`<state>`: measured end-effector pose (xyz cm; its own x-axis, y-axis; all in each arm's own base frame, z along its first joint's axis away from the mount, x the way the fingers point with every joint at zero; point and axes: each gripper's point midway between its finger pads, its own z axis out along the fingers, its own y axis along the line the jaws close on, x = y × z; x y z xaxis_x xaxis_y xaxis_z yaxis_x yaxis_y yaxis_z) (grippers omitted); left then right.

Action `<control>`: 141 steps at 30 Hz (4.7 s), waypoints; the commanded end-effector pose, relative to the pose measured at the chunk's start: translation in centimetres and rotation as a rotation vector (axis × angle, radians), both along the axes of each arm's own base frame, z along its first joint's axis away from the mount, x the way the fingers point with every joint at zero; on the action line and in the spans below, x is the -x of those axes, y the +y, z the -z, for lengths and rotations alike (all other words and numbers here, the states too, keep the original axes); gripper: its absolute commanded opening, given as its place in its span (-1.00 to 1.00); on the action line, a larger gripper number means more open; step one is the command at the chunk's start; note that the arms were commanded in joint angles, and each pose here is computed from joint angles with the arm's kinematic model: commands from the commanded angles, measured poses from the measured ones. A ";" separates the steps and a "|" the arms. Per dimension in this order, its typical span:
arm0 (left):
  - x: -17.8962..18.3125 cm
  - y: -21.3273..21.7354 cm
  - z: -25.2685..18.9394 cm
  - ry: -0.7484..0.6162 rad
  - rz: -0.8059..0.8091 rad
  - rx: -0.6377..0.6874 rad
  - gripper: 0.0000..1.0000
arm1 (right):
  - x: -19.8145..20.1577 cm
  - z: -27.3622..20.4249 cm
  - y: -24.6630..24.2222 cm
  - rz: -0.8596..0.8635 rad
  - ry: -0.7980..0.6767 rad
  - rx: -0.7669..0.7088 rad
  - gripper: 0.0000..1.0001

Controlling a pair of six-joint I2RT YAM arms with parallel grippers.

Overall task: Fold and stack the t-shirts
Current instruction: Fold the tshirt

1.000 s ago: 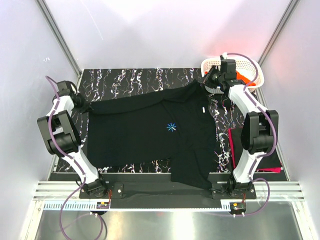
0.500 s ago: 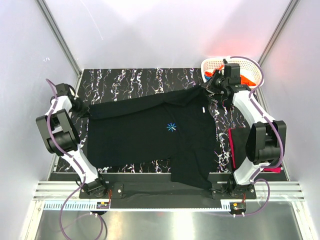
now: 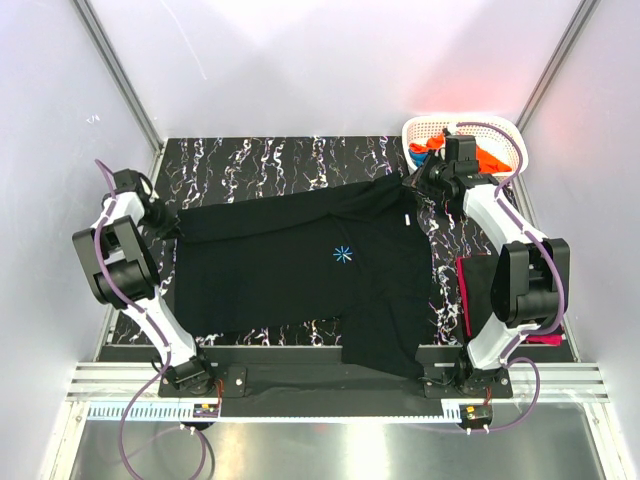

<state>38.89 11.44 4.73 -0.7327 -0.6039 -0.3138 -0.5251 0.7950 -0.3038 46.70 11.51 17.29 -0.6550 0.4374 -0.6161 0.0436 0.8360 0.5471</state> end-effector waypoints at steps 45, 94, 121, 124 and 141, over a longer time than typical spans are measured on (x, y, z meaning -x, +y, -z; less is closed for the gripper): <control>1.0 2.4 -8.9 -0.218 -0.194 -0.093 -0.29 | 9.5 8.7 -1.0 -0.072 0.397 0.184 -0.38; -7.4 4.5 5.0 0.018 -0.187 0.180 -0.55 | -12.7 14.3 4.7 -0.030 0.238 0.410 -0.57; -1.5 -17.5 -7.6 -0.155 0.256 0.273 -0.35 | 0.3 2.5 9.3 -0.314 0.227 0.449 0.12; 1.1 -21.8 -6.7 -0.120 0.389 0.331 -0.35 | 3.8 3.0 11.4 -0.433 0.185 0.454 0.20; 5.8 -23.4 -5.3 -0.085 0.535 0.315 -0.39 | 7.6 9.8 10.5 -0.308 0.321 0.440 0.01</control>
<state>32.55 -11.61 8.11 -0.9488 -0.2606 -0.1784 -0.1172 0.8149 -0.5676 36.24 21.36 6.88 -0.9246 -0.1153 -0.3631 -0.1846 0.9693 0.1623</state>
